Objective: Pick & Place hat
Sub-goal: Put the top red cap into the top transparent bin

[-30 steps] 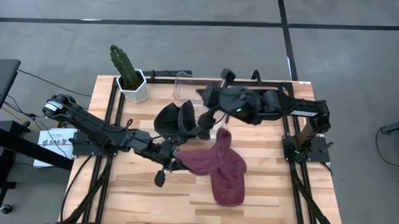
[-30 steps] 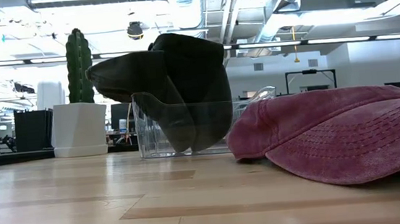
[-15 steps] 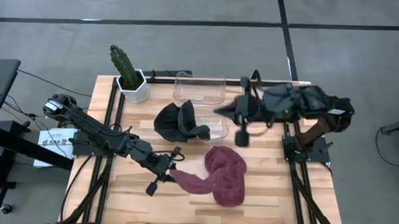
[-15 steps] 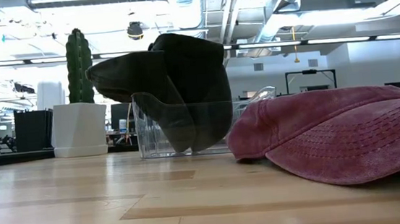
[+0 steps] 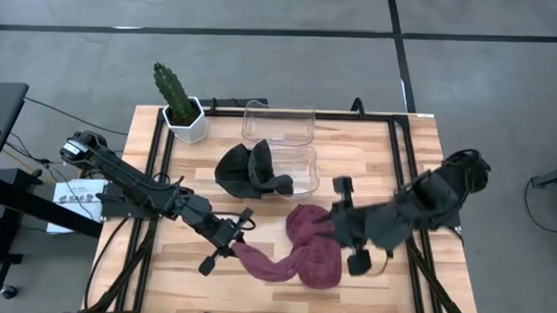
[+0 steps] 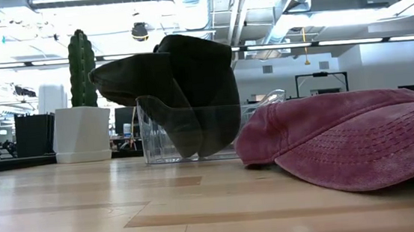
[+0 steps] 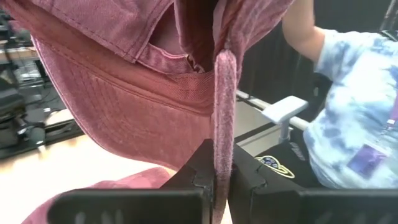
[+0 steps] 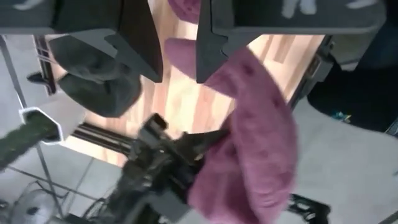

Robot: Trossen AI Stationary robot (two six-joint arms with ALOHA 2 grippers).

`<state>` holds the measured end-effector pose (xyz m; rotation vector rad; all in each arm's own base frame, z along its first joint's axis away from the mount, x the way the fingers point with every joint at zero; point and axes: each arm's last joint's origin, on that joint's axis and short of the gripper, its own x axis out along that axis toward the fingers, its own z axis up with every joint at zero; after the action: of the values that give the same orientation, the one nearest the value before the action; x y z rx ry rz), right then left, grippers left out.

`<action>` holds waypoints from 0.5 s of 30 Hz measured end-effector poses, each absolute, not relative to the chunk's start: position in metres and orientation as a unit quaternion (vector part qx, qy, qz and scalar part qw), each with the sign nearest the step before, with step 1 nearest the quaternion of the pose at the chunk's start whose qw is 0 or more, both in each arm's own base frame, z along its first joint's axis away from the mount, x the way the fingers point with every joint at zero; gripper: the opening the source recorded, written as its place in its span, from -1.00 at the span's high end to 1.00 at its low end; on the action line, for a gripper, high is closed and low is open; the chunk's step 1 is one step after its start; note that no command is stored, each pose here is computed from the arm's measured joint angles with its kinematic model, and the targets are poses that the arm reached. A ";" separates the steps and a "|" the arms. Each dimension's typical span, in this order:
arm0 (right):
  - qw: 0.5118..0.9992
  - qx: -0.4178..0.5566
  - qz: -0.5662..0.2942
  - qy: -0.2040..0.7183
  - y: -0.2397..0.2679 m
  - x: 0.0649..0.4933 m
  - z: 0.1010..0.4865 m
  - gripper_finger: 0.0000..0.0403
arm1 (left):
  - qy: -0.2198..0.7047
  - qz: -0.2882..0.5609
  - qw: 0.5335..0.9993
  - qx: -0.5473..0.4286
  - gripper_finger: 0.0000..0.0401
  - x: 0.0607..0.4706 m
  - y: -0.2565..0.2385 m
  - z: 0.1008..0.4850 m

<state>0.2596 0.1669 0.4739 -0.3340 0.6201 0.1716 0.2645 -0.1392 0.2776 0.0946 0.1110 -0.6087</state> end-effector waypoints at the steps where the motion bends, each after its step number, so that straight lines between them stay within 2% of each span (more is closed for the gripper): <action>1: 0.934 -0.167 0.089 0.303 0.172 0.260 0.472 0.55 | 0.055 -0.302 0.951 0.047 0.92 0.264 -0.139 0.278; 15: 0.917 -0.290 0.074 0.266 0.195 0.292 0.455 0.54 | 0.058 -0.309 0.948 0.043 0.92 0.264 -0.140 0.277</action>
<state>0.2920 0.1951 0.4549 -0.5959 0.5465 0.1515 0.2641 -0.1397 0.2771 0.0883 0.1181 -0.6295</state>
